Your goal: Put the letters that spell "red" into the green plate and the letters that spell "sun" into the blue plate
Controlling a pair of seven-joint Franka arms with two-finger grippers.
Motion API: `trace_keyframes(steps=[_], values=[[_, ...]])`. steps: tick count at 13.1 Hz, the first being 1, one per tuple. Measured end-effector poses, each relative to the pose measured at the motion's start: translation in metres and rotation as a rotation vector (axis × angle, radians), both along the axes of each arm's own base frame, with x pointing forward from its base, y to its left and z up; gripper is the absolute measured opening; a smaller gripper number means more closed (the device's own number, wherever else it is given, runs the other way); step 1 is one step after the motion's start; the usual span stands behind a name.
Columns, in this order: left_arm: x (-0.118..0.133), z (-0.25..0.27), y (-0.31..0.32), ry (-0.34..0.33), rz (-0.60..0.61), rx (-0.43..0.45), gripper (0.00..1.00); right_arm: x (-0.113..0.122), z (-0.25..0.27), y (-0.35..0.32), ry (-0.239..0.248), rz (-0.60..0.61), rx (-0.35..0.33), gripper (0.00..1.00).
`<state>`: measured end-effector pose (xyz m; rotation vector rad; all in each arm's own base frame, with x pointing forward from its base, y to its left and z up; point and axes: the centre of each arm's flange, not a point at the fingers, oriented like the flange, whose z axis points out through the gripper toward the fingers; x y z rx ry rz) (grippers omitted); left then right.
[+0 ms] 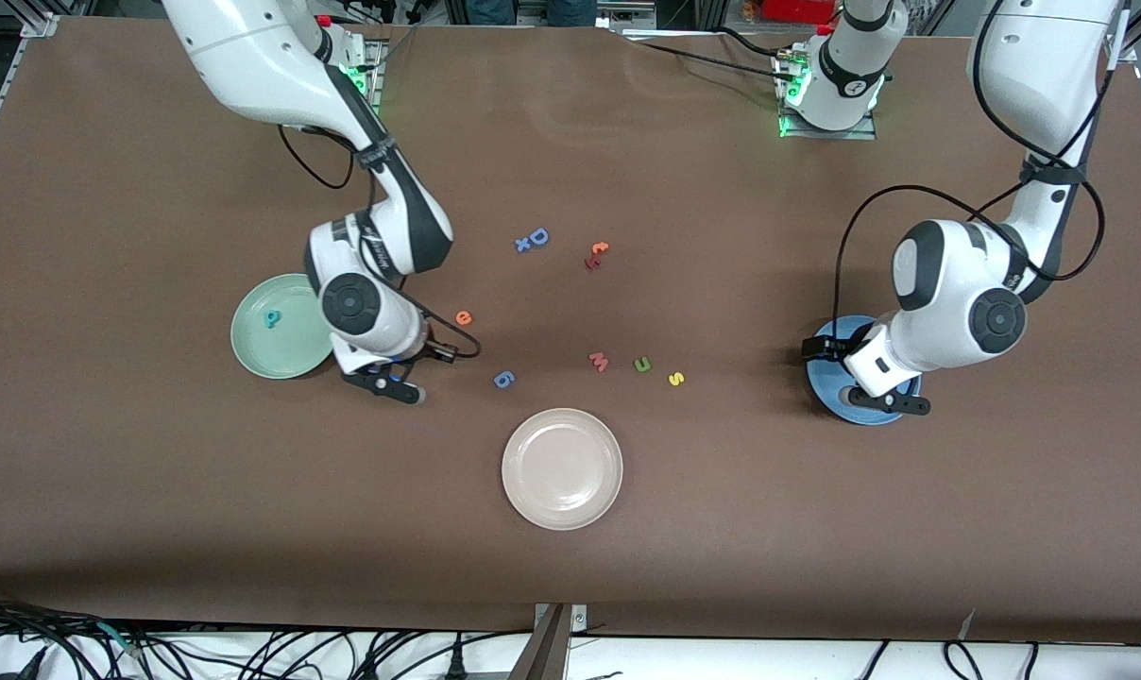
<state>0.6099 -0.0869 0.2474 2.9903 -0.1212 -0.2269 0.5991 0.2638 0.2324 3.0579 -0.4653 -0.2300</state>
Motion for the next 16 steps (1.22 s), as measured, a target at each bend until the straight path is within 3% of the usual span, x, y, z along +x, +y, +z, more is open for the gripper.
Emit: trace_keyframes(steps=[5, 10, 14, 16], values=[[-0.005, 0.015, -0.099, -0.009, 0.094, 0.026, 1.00, 0.014, 0.061, -0.111, 0.115, 0.089, -0.048, 0.14], [0.012, -0.004, -0.129, 0.014, 0.290, 0.053, 1.00, -0.001, 0.004, -0.217, 0.190, 0.161, -0.040, 0.14], [0.014, -0.017, -0.148, 0.019, 0.296, 0.056, 1.00, -0.015, -0.039, -0.228, 0.218, 0.169, -0.051, 0.14], [0.019, -0.019, -0.161, -0.019, 0.288, 0.040, 1.00, -0.015, -0.044, -0.228, 0.224, 0.171, -0.053, 0.19]])
